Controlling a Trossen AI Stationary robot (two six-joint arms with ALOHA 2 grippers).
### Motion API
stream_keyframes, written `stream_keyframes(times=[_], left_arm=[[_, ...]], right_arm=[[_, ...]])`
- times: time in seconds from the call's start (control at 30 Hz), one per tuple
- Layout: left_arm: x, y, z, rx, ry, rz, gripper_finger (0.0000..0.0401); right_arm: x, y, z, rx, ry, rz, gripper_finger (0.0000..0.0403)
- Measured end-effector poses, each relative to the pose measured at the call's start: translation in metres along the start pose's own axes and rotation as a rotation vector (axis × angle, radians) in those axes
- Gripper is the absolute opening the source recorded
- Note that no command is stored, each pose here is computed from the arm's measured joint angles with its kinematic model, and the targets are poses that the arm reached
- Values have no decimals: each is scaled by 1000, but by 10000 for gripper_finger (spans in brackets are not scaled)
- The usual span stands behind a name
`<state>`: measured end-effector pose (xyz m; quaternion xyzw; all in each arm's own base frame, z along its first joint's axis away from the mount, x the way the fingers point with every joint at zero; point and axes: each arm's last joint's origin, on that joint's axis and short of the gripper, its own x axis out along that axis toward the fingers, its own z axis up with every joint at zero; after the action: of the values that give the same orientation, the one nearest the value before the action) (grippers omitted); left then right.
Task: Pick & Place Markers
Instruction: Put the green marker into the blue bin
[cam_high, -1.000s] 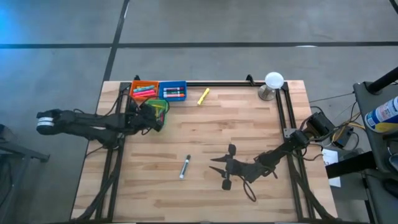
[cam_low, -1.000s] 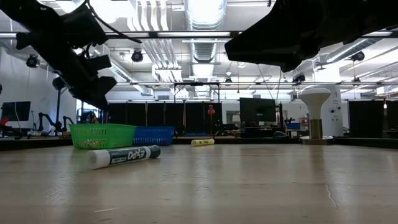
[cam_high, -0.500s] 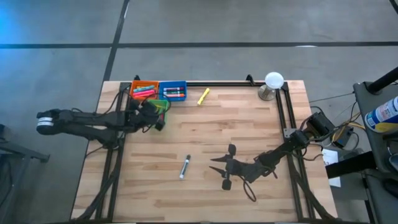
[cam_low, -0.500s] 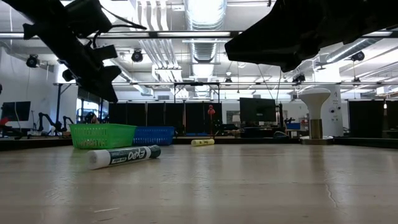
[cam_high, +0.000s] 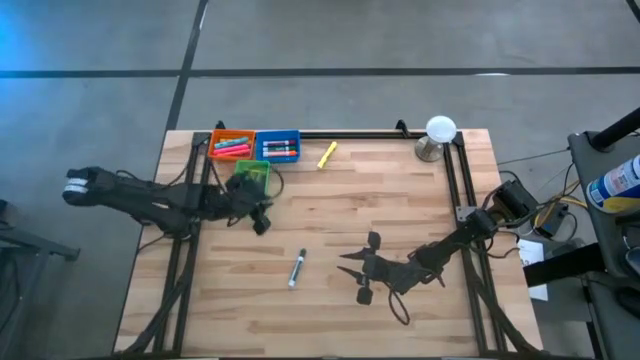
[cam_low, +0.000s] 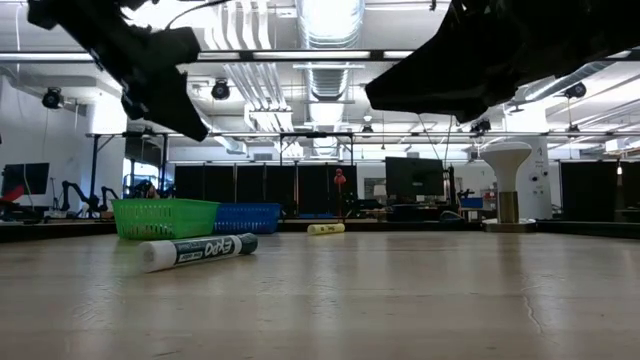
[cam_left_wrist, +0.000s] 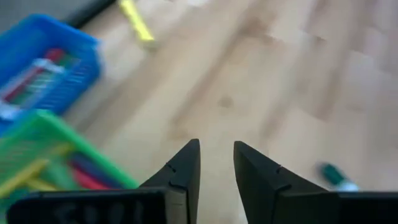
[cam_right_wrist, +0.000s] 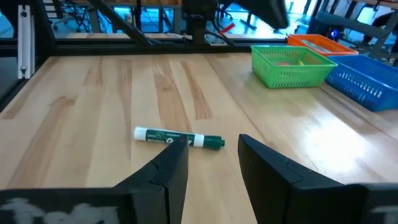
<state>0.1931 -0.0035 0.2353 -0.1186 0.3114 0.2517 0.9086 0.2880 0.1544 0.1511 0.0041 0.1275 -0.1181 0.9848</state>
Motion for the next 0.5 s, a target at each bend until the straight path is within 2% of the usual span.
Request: stream_keyframes(times=[0.23, 0.37, 0.5], left_arm=[[1, -60, -12, 46, 91, -113, 90], [10, -93, -13, 59, 166, -109, 90], [24, -117, -11, 18, 287, -69, 90]], right_arm=[[0, 0, 0, 6, 2, 0, 137], [0, 0, 0, 6, 2, 0, 137], [0, 0, 0, 6, 2, 0, 137]])
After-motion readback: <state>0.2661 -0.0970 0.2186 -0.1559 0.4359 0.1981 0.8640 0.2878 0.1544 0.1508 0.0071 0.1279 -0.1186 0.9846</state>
